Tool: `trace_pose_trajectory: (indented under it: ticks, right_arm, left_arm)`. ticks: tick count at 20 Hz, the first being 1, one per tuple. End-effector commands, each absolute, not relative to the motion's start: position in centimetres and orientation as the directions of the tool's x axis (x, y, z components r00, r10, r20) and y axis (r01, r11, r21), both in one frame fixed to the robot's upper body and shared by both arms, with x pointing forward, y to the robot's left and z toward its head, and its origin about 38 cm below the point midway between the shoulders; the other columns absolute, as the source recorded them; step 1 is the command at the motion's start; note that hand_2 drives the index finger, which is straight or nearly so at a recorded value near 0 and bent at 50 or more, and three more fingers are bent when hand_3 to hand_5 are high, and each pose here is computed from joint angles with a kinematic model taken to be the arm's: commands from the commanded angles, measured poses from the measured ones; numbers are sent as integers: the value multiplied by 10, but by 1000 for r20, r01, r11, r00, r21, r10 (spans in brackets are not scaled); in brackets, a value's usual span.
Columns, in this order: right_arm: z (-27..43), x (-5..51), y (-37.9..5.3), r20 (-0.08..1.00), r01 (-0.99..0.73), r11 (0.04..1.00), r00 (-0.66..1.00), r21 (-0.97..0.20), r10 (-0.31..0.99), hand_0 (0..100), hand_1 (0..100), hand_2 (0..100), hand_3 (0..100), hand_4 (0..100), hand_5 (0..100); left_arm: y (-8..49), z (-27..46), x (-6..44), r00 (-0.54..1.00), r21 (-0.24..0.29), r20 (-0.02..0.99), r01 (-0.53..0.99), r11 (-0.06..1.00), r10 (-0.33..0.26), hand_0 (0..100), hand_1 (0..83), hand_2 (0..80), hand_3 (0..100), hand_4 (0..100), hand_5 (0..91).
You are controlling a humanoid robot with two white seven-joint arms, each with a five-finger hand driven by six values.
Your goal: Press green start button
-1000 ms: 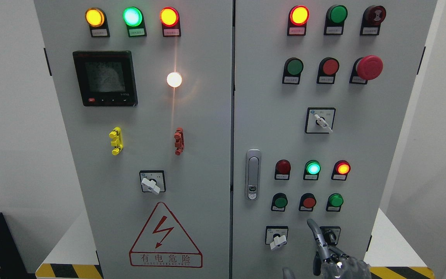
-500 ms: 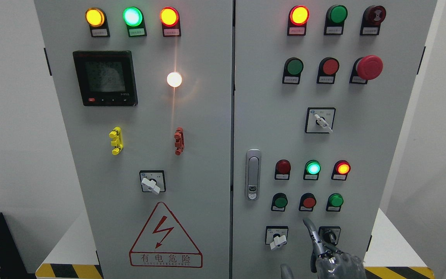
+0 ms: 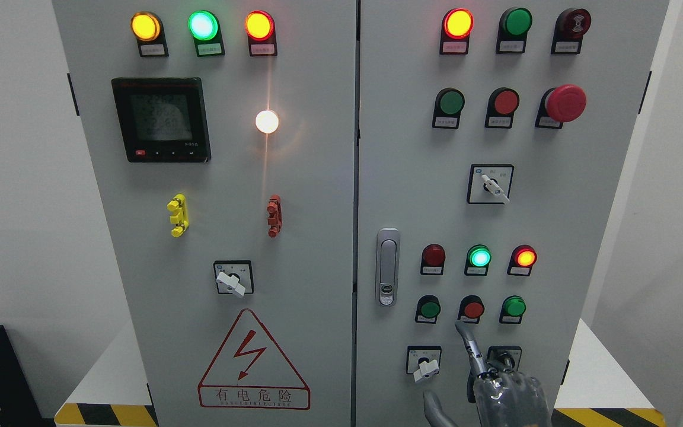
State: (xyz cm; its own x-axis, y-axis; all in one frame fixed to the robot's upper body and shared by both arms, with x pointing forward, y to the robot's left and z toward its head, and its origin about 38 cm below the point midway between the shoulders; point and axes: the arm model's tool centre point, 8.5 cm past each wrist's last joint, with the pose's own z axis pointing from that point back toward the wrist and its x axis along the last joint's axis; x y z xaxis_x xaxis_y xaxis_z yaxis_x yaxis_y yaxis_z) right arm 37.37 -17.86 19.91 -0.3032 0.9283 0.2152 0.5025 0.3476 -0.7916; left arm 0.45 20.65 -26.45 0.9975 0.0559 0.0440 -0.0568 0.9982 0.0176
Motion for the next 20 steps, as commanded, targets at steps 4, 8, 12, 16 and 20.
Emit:
trace_pose_trajectory:
  ticks: [4, 8, 12, 16, 20]
  right_arm:
    - [186, 393, -164, 224, 445, 359, -327, -820, 918, 358, 338, 0, 905, 854, 1000]
    - [188, 398, -162, 222, 445, 359, -330, -820, 918, 363, 338, 0, 905, 854, 1000]
    - [188, 403, -162, 223, 441, 358, -328, -823, 918, 366, 337, 0, 905, 853, 1000]
    - [188, 408, -162, 225, 439, 356, -322, -825, 920, 369, 337, 0, 905, 853, 1000]
    - [187, 412, -162, 227, 435, 354, -318, -828, 920, 370, 338, 0, 905, 851, 1000]
  left_arm:
    - [206, -264, 29, 994, 12, 94, -56, 998, 55, 120, 556, 0, 0, 0, 0]
    - [206, -264, 29, 994, 12, 94, -56, 998, 55, 120, 556, 0, 0, 0, 0]
    - [206, -264, 29, 994, 12, 94, -56, 998, 55, 120, 556, 0, 0, 0, 0]
    - [206, -264, 29, 994, 12, 94, -56, 998, 55, 120, 556, 0, 0, 0, 0]
    - [207, -264, 29, 994, 14, 94, -56, 998, 54, 120, 556, 0, 0, 0, 0]
